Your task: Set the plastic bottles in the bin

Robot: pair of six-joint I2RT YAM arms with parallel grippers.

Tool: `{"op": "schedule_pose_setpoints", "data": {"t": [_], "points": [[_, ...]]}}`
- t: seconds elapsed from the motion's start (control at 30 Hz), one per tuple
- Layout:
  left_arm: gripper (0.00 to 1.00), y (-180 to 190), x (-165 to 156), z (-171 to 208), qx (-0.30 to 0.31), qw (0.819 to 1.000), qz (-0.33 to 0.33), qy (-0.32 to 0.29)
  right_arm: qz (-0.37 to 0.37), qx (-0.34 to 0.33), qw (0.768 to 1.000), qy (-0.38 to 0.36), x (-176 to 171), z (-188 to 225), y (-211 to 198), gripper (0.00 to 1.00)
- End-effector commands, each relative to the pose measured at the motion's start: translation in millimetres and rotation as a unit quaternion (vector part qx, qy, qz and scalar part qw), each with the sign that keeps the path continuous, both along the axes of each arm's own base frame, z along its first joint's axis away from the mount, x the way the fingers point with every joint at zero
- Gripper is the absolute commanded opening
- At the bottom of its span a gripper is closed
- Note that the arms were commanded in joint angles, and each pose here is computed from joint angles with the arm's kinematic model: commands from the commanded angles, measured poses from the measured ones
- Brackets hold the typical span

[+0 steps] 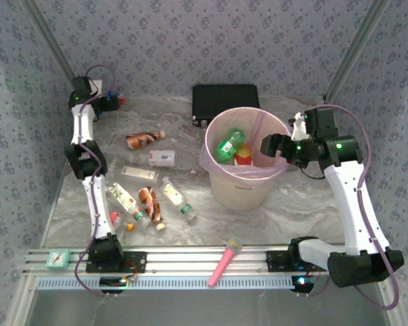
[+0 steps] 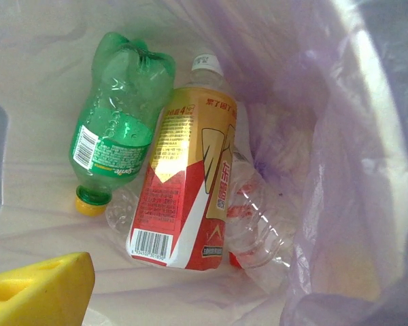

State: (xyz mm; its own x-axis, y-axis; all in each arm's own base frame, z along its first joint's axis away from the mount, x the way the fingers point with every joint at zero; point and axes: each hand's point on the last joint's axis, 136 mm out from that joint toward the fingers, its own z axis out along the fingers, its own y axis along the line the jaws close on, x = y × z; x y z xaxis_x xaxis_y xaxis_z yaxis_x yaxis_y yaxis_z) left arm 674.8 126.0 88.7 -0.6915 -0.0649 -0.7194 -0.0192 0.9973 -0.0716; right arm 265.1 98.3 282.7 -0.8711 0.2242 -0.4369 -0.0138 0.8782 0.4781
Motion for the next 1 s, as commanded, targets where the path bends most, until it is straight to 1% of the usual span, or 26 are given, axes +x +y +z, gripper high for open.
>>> {"op": "schedule_pose_setpoints", "data": {"t": [0.0,0.17,0.33,0.47,0.5,0.53,0.57,0.6,0.67,0.7,0.83,0.97], "points": [[0.97,-20.3,-2.1,-10.4,-0.042,0.999,-0.032,0.010,-0.003,-0.008,1.000,0.024,-11.2,-1.3,0.8,0.88],[0.95,-35.9,-12.5,-16.4,-0.067,0.995,-0.059,0.034,-0.002,-0.010,1.000,0.022,-10.6,0.1,3.1,0.88],[0.94,-62.4,-24.3,-10.1,-0.098,0.989,-0.098,0.051,-0.001,-0.012,1.000,0.020,-9.5,-0.3,3.7,0.88],[0.90,-92.6,-35.1,11.5,-0.143,0.977,-0.148,0.049,-0.001,-0.013,1.000,0.020,-9.4,-1.1,3.9,0.88],[0.90,-98.2,-36.8,19.3,-0.145,0.976,-0.158,0.045,0.000,-0.013,1.000,0.020,-9.2,-1.1,3.9,0.88],[0.90,-99.1,-36.7,24.9,-0.135,0.978,-0.157,0.042,0.000,-0.012,1.000,0.020,-9.1,-1.4,4.3,0.88],[0.90,-95.3,-34.7,30.7,-0.117,0.981,-0.147,0.037,0.001,-0.012,1.000,0.021,-8.8,-2.0,4.7,0.88],[0.91,-86.3,-29.9,34.5,-0.095,0.988,-0.122,0.031,0.001,-0.011,1.000,0.021,-8.8,-1.8,4.8,0.88],[0.92,-57.1,-19.7,38.7,-0.047,0.998,-0.043,0.019,0.002,-0.011,1.000,0.021,-8.4,-2.9,5.1,0.88],[0.92,-43.4,-16.3,38.7,-0.020,1.000,-0.007,0.016,0.003,-0.011,1.000,0.023,-8.5,-4.0,5.5,0.88],[0.96,-43.1,-6.2,31.3,0.031,0.999,0.026,0.010,0.004,-0.011,1.000,0.025,-8.2,-6.2,5.8,0.88],[0.95,-44.0,-0.7,14.4,0.053,0.997,0.049,0.017,0.004,-0.016,1.000,0.024,-10.5,-3.4,4.1,0.88]]}}
